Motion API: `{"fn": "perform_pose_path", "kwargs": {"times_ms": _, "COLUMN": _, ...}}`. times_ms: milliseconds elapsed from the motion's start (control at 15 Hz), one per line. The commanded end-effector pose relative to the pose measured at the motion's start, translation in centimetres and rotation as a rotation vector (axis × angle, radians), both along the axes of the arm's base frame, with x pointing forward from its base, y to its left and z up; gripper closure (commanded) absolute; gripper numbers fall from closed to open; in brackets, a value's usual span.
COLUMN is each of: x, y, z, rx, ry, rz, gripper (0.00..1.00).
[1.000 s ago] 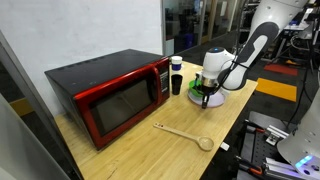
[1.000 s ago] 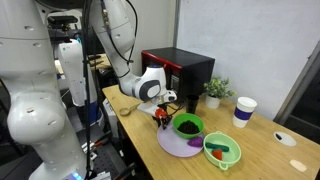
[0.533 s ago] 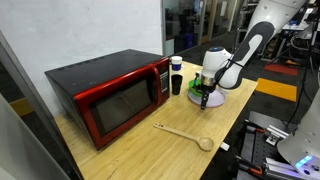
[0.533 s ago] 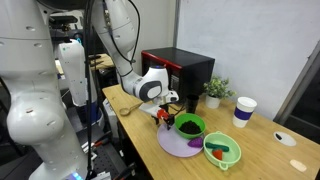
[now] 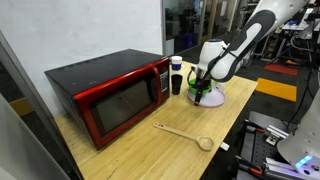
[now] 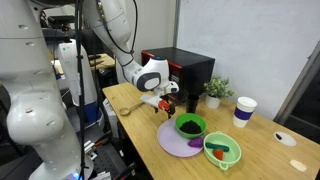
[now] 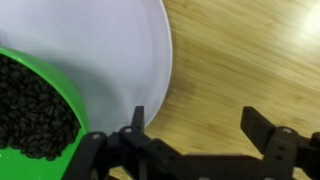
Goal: Open the microwave door, place the dark green bowl in it, then close the microwave door
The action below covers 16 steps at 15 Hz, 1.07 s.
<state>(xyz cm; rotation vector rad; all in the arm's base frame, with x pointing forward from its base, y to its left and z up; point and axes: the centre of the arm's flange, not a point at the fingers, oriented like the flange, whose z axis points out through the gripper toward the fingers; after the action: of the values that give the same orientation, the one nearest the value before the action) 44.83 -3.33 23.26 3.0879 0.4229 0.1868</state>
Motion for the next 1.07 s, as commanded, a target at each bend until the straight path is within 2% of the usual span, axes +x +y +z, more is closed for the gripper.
{"fn": "perform_pose_path", "kwargs": {"times_ms": 0, "x": 0.4, "y": 0.2, "z": 3.7, "rx": 0.061, "ry": -0.002, "rz": 0.02, "gripper": 0.0}}
{"fn": "perform_pose_path", "kwargs": {"times_ms": 600, "x": -0.2, "y": 6.4, "z": 10.7, "rx": 0.235, "ry": -0.032, "rz": 0.049, "gripper": 0.0}}
{"fn": "perform_pose_path", "kwargs": {"times_ms": 1000, "x": -0.4, "y": 10.8, "z": 14.4, "rx": 0.226, "ry": -0.129, "rz": 0.023, "gripper": 0.0}}
